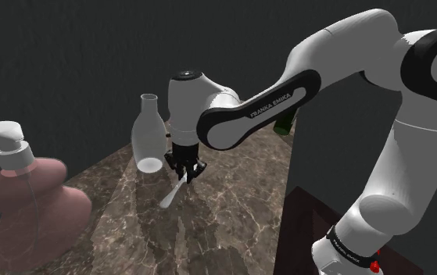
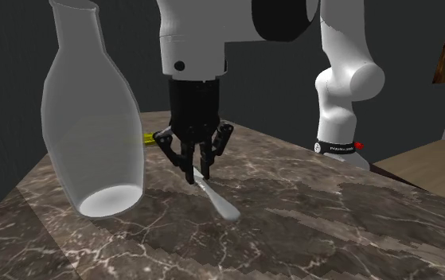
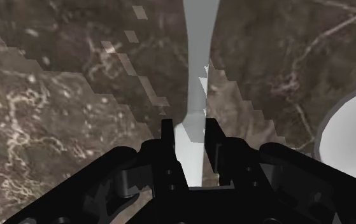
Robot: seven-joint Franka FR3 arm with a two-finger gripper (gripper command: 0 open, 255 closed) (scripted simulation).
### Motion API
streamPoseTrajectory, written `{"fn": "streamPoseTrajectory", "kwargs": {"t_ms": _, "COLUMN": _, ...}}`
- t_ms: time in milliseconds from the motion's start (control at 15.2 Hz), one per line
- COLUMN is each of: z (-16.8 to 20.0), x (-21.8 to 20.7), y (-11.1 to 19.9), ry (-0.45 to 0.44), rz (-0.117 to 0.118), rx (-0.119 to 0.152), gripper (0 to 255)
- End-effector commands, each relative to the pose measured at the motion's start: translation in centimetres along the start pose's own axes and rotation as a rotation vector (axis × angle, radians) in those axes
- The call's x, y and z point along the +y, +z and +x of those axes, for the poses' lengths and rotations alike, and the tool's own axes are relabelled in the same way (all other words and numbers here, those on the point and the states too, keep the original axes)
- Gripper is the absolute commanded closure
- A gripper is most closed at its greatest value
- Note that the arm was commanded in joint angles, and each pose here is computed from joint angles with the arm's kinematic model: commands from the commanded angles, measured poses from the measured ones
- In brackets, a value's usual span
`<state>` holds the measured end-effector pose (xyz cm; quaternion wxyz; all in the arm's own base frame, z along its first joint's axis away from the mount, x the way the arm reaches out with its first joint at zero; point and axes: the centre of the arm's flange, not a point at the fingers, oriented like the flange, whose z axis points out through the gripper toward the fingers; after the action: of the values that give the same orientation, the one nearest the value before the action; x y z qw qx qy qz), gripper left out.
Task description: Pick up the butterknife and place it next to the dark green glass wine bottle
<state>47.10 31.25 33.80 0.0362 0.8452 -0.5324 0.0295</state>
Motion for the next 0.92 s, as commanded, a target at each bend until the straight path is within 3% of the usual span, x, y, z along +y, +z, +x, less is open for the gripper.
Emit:
{"fn": "streamPoseTrajectory", "kwargs": {"t_ms": 0, "z": 0.2, "x": 0.1, "y": 0.2, "ry": 0.001, "rz": -0.016, "rx": 0.0, "gripper": 255}}
{"fn": "streamPoseTrajectory", "kwargs": {"t_ms": 858, "z": 0.8, "x": 0.3, "y": -6.6, "ry": 0.001, "rz": -0.016, "rx": 0.0, "gripper": 255}}
